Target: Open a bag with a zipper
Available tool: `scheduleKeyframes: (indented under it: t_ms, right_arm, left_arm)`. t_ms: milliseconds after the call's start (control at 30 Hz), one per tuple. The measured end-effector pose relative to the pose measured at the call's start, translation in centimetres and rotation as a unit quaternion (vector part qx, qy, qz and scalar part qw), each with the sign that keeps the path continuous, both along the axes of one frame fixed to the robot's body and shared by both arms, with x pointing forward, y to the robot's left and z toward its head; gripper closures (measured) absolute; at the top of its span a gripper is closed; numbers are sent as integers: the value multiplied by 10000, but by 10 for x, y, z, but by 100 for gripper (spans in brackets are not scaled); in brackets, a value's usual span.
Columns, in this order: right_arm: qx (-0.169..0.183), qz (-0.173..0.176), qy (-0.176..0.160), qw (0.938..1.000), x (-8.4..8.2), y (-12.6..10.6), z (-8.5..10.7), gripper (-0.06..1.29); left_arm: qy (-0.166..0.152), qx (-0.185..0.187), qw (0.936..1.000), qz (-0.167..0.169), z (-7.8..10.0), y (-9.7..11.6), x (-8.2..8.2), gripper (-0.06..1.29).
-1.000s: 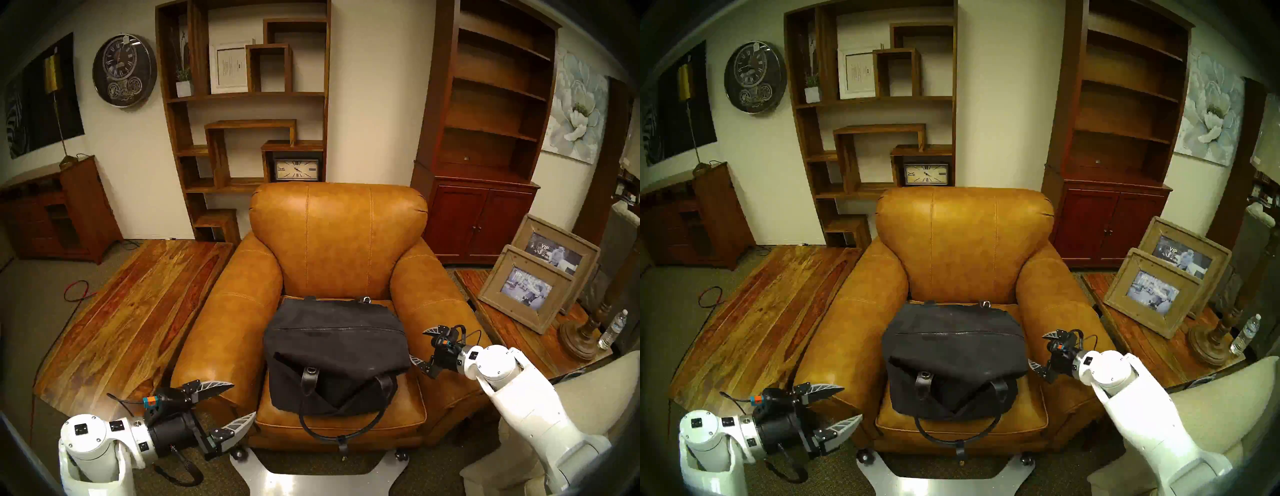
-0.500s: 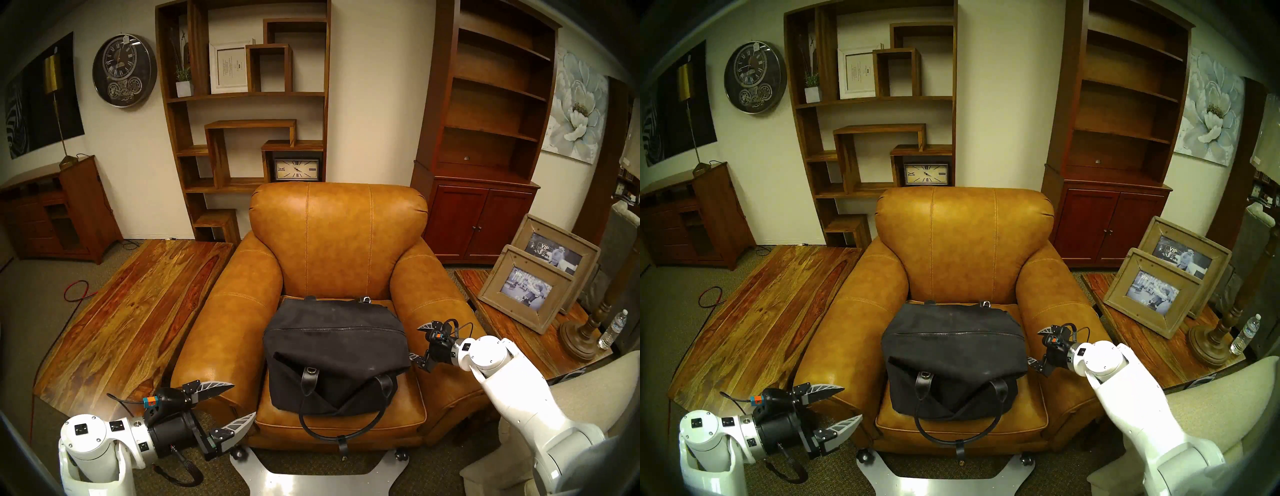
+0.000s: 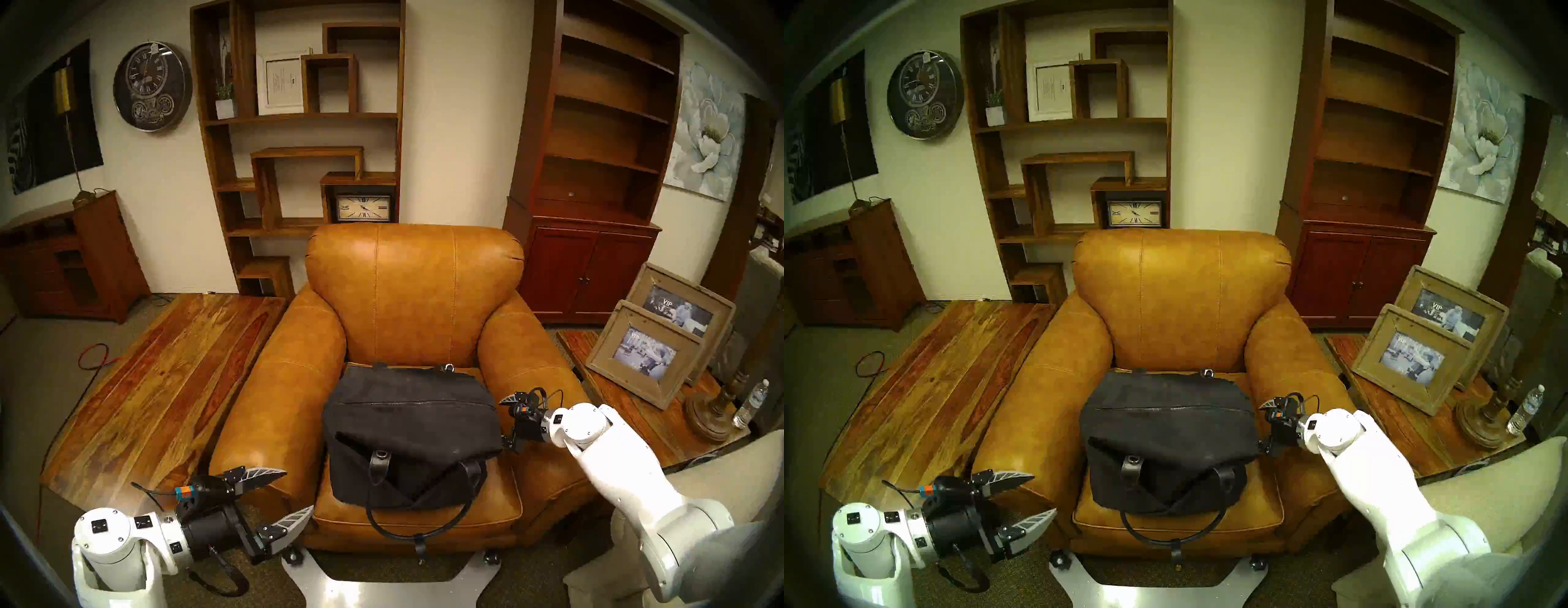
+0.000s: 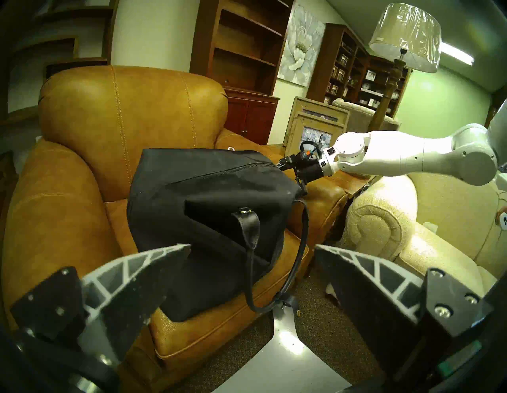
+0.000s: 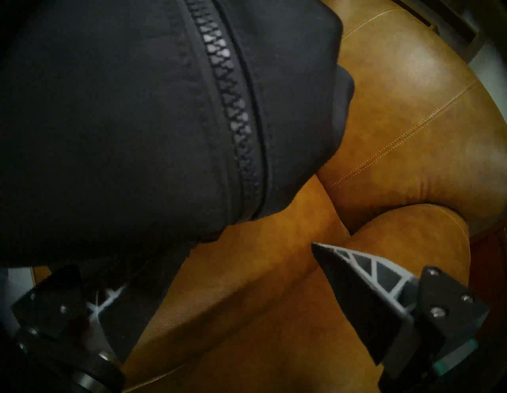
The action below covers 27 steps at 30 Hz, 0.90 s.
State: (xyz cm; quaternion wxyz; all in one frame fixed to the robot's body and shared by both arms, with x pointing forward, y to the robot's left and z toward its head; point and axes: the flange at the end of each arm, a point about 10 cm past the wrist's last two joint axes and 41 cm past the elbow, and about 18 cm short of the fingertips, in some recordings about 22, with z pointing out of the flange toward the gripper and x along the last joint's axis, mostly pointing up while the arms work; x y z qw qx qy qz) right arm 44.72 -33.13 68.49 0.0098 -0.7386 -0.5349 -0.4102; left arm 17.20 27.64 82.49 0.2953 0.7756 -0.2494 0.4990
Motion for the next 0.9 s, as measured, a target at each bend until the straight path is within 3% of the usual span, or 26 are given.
scheduleKeyframes:
  t_ms: [400,633,667,700,733,767,900]
  right_arm:
    - [-51,-139,-53,9999,13,5,-15,-1]
    - [127,-230,-89,9996,21,12,-19,1]
    - [159,-226,-90,9996,21,13,-20,15]
    - [194,-217,-91,9995,21,14,-21,39]
    - [213,-211,-91,9995,21,15,-22,47]
    - [241,-192,-97,9995,20,15,-23,75]
    - [285,-125,-152,9994,19,15,-26,101]
  left_arm:
    - [6,-1,10000,2,0,0,0,-4]
    - [9,1,10000,2,0,0,0,-4]
    - [10,1,10000,2,0,0,0,-4]
    - [10,1,10000,3,0,0,0,-4]
    - [11,2,10000,3,0,0,0,-4]
    - [12,2,10000,3,0,0,0,-4]
    - [14,2,10000,4,0,0,0,-4]
